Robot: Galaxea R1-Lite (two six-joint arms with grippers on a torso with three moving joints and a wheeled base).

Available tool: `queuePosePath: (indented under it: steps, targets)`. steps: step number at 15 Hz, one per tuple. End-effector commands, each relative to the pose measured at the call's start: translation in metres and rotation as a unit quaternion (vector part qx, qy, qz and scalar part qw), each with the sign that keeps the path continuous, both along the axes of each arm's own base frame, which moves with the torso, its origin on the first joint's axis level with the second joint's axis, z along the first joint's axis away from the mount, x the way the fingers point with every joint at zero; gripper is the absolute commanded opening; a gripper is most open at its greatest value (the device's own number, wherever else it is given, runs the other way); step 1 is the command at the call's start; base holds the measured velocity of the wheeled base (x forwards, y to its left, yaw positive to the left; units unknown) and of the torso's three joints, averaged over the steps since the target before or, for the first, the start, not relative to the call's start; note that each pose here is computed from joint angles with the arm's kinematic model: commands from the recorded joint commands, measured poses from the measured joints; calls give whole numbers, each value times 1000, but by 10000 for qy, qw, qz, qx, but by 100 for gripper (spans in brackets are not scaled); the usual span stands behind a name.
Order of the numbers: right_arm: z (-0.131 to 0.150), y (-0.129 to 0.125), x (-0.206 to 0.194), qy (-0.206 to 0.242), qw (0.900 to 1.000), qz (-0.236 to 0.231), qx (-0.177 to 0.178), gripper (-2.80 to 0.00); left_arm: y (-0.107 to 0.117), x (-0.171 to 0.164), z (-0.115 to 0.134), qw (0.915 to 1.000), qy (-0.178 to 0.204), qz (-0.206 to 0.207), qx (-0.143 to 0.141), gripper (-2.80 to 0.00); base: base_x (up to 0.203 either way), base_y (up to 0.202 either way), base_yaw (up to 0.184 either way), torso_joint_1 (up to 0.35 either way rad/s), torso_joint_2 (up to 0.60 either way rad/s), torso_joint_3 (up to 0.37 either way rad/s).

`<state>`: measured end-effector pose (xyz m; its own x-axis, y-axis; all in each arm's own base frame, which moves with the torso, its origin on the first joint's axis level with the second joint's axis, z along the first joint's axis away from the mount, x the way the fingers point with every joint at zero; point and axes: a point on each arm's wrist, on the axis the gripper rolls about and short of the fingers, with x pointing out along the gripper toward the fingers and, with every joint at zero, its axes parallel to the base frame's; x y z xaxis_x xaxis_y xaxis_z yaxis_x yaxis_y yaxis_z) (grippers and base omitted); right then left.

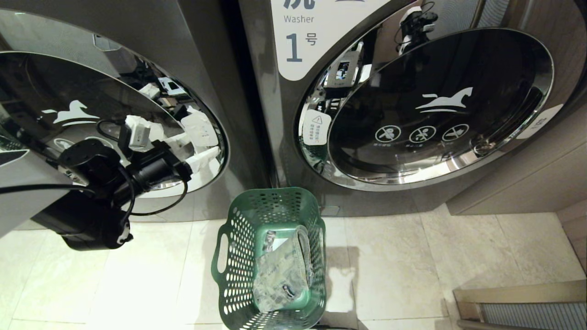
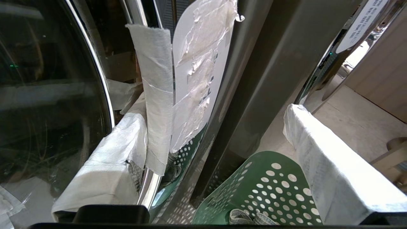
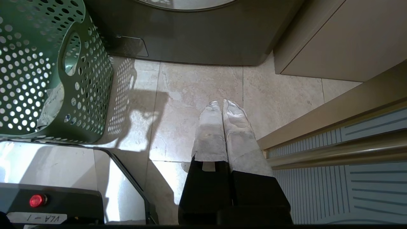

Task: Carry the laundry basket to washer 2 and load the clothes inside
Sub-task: Open the lid of the washing machine

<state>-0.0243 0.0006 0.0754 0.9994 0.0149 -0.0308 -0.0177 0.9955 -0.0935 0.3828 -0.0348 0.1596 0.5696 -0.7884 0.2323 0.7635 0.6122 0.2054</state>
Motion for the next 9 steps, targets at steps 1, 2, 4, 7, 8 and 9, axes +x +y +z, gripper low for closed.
queuePosePath:
  steps: [1, 2, 4, 7, 8, 9]
  targets:
    - [0, 0, 0, -2, 10000, 2, -4, -280, -6, -1, -4, 9998, 64, -200, 45, 0, 0, 0, 0, 0, 0, 0]
    - [0, 0, 0, -7, 10000, 2, -4, -280, -10, 0, -5, 9996, 76, -250, 46, 0, 0, 0, 0, 0, 0, 0]
    - [0, 0, 0, -1, 10000, 2, -4, -280, -20, 1, -9, 9992, 109, -383, 47, 0, 0, 0, 0, 0, 0, 0]
    - [0, 0, 0, -1, 10000, 2, -4, -280, -36, 2, -16, 9980, 222, -589, 38, 0, 0, 0, 0, 0, 0, 0]
    - [0, 0, 0, -1, 10000, 2, -4, -280, -42, 1, -18, 9975, 244, -667, 41, 0, 0, 0, 0, 0, 0, 0]
    - [0, 0, 0, -1, 10000, 2, -4, -280, -46, 1, -20, 9970, 271, -722, 45, 0, 0, 0, 0, 0, 0, 0]
